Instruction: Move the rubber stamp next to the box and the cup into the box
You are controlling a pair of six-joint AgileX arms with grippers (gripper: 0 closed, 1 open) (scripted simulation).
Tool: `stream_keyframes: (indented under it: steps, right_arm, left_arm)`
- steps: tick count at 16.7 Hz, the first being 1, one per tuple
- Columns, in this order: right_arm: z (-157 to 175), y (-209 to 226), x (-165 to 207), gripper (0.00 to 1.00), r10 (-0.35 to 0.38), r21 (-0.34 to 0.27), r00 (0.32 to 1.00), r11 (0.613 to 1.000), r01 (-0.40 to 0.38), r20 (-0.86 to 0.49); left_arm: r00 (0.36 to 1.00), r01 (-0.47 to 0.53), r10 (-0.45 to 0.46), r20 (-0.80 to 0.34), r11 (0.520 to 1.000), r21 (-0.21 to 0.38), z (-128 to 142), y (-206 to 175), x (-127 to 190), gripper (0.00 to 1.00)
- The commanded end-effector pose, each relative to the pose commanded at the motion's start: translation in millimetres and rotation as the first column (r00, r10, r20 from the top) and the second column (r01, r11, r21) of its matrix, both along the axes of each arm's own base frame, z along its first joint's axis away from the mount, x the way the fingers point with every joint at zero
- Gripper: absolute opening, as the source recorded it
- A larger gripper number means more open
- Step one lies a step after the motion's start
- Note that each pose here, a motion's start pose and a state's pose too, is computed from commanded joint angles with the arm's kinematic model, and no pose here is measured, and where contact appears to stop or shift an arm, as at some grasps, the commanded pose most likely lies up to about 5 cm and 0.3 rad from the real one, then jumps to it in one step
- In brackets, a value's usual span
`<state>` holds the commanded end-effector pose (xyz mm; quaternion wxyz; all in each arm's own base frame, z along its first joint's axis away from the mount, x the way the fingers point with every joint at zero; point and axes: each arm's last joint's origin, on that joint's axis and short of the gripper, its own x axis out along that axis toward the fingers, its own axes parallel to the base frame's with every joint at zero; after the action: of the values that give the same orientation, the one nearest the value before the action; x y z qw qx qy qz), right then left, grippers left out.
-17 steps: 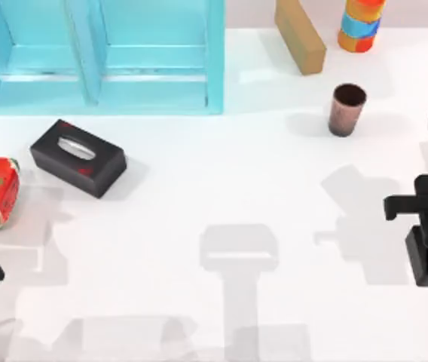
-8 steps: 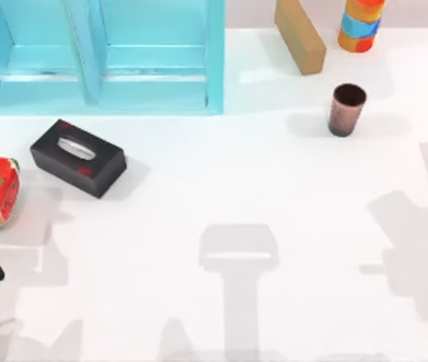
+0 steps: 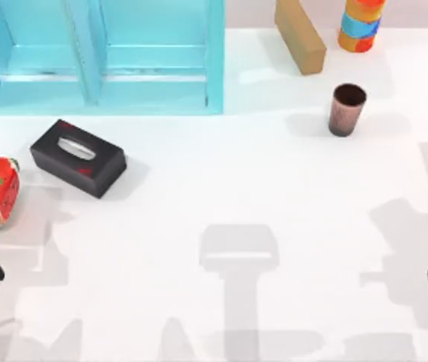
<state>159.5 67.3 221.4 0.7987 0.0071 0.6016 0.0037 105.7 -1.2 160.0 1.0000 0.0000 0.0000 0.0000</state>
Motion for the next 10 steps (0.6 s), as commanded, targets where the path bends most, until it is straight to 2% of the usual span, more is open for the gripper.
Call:
stream_keyframes:
  steps: [3,7,10]
  right_arm:
    - [-18.6,-1.1,1.1,0.0,0.0,-0.006,1.0,1.0,0.0,-0.012]
    - [-19.3,-1.2,1.3,0.0,-0.001,-0.006,1.0,1.0,0.001,-0.013]
    - [-19.3,-1.2,1.3,0.23,-0.001,-0.006,1.0,1.0,0.001,-0.013]
  left_arm:
    - [1.0,0.0,0.0,0.0,1.0,0.0,0.0,0.0,0.0,1.0]
    - [1.0,0.0,0.0,0.0,1.0,0.0,0.0,0.0,0.0,1.0]
    - [1.0,0.0,0.0,0.0,1.0,0.0,0.0,0.0,0.0,1.0]
